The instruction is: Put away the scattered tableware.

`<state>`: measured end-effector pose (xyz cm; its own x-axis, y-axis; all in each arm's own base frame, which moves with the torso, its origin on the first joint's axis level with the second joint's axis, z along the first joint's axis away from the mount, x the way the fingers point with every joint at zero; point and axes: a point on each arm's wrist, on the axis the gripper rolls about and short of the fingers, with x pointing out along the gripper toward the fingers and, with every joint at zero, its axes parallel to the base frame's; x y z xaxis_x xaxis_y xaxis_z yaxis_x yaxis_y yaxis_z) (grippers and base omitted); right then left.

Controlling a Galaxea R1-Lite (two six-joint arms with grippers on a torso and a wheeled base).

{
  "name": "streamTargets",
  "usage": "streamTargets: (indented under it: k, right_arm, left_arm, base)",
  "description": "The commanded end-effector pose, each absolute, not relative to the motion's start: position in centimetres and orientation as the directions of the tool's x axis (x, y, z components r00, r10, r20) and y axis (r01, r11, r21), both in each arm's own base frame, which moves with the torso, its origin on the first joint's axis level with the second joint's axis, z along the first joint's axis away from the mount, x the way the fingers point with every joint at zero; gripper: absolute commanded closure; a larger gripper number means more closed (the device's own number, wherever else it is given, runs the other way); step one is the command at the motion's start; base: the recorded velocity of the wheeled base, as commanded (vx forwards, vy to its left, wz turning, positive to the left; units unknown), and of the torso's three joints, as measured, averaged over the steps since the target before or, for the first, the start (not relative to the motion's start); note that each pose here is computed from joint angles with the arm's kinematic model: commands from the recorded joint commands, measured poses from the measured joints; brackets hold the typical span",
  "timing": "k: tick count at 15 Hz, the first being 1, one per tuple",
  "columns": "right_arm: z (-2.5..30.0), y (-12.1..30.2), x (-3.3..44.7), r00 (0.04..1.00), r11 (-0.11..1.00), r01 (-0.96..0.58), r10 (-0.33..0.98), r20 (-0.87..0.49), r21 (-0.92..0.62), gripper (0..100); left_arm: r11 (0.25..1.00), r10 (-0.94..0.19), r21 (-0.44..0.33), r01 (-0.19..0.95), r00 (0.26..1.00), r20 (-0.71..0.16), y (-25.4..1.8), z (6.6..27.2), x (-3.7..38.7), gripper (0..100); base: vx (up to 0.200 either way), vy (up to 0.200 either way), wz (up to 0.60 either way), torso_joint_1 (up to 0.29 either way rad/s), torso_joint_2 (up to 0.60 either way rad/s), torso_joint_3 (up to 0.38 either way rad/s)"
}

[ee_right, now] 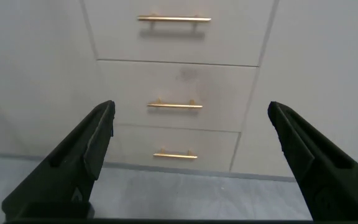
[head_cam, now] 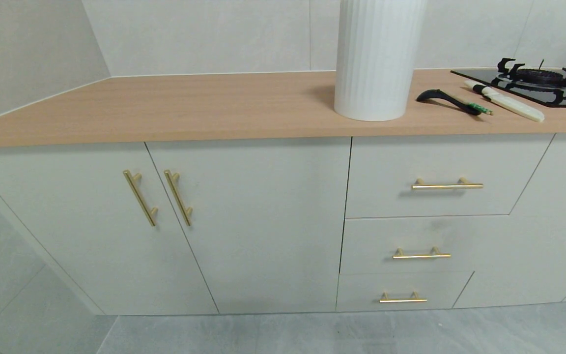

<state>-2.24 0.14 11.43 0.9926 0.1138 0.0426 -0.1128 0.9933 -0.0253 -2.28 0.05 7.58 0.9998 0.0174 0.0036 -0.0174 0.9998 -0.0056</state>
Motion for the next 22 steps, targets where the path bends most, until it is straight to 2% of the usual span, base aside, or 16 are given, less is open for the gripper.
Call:
streamTargets:
  k: [1,4,7,11,12,14,17,22]
  right_arm:
    - [13.8,0.5,1.9,0.943,0.969,-0.245,0.242,-0.226,0.016,0]
    - [15.1,1.6,6.6,0.843,0.940,-0.338,0.323,-0.431,0.044,0]
    - [14.8,2.6,11.4,0.766,0.934,-0.350,0.328,-0.553,0.069,0]
    - [13.2,3.8,17.6,0.752,0.934,-0.351,0.320,-0.576,0.062,0]
    - [12.2,4.4,20.7,0.744,0.936,-0.348,0.310,-0.593,0.053,0]
    - [10.8,4.8,23.7,0.733,0.948,-0.315,0.264,-0.627,0.031,0]
    - [7.4,5.0,25.7,0.697,0.961,-0.275,0.207,-0.687,0.011,0]
    - [4.4,4.9,27.5,0.743,0.971,-0.238,0.177,-0.645,-0.008,0]
  left_arm:
    - [1.000,0.018,-0.006,-0.018,1.000,0.003,0.0,7.6,-2.3,0]
    - [1.000,0.018,-0.006,-0.018,1.000,0.003,0.0,7.6,-2.3,0]
    - [1.000,0.018,-0.006,-0.018,1.000,0.005,0.0,7.6,-2.3,0]
    - [1.000,0.018,-0.006,-0.018,1.000,0.005,0.0,7.6,-2.3,0]
    - [1.000,0.018,-0.006,-0.018,1.000,0.005,0.0,7.6,-2.3,0]
    - [1.000,0.018,-0.006,-0.018,1.000,0.005,0.0,7.6,-2.3,0]
    - [1.000,0.018,-0.006,-0.018,1.000,0.005,0.0,7.6,-2.3,0]
    - [1.000,0.018,-0.006,-0.018,1.000,0.003,0.0,7.6,-2.3,0]
  base:
    - [0.000,0.000,0.00,0.000,0.00,0.000]
    - [0.000,0.000,0.00,0.000,0.00,0.000]
    - [0.000,0.000,0.00,0.000,0.00,0.000]
    - [0.000,0.000,0.00,0.000,0.00,0.000]
    - [0.000,0.000,0.00,0.000,0.00,0.000]
    - [0.000,0.000,0.00,0.000,0.00,0.000]
    - [0.000,0.000,0.00,0.000,0.00,0.000]
    - [0.000,0.000,0.00,0.000,0.00,0.000]
